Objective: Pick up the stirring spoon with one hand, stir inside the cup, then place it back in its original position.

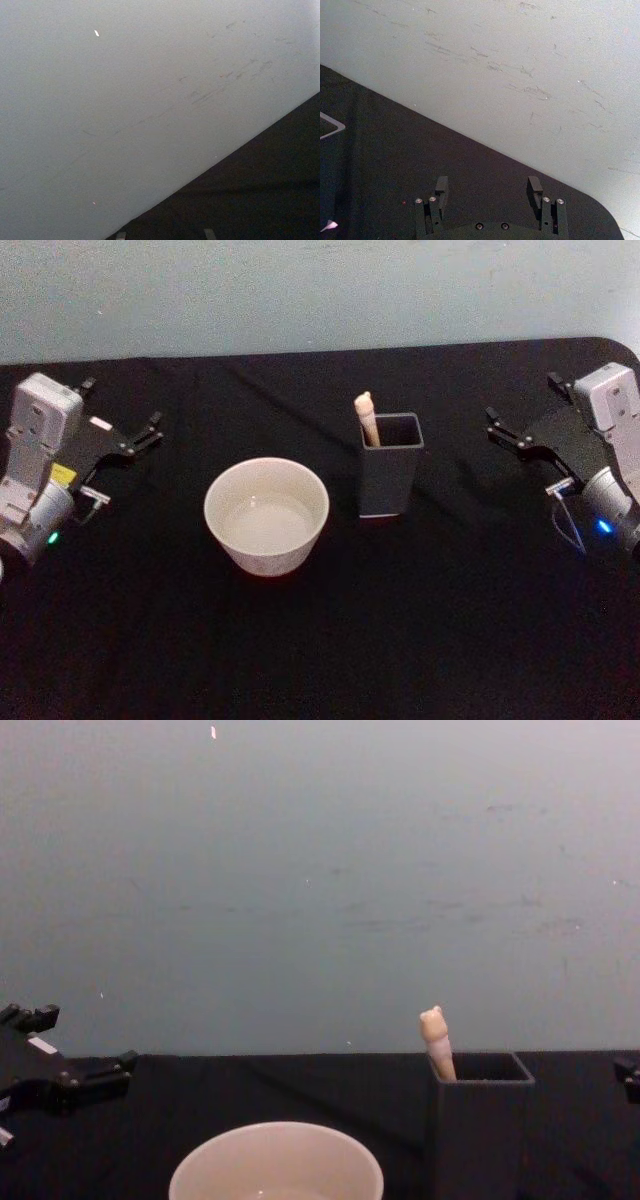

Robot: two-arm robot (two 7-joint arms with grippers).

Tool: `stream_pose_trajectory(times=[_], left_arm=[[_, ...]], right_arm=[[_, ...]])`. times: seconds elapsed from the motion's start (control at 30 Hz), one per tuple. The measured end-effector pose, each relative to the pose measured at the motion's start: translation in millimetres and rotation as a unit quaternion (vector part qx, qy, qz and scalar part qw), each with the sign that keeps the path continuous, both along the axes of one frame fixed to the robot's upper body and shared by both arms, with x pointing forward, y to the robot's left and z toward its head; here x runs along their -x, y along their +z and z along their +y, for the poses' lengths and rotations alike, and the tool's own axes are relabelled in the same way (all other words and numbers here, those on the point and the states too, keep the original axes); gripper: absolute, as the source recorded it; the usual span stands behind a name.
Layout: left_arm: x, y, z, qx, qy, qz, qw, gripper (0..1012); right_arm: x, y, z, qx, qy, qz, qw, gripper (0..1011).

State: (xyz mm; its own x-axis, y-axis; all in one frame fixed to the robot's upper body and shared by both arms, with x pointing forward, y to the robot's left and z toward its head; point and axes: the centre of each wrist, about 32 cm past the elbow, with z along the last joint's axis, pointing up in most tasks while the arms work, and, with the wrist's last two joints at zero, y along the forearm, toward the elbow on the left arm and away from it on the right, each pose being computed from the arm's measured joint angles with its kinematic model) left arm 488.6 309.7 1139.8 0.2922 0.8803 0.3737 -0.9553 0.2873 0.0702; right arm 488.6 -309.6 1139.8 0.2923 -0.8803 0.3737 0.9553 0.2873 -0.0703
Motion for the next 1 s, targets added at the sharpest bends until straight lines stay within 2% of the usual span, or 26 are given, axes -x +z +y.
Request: stream_pose_trajectory(times=[1.0], left_arm=[[0.0, 0.0, 0.0, 0.000, 0.000, 0.000, 1.0000, 1001]], right_arm=[[0.0, 0.0, 0.0, 0.000, 0.000, 0.000, 1.0000, 1002]])
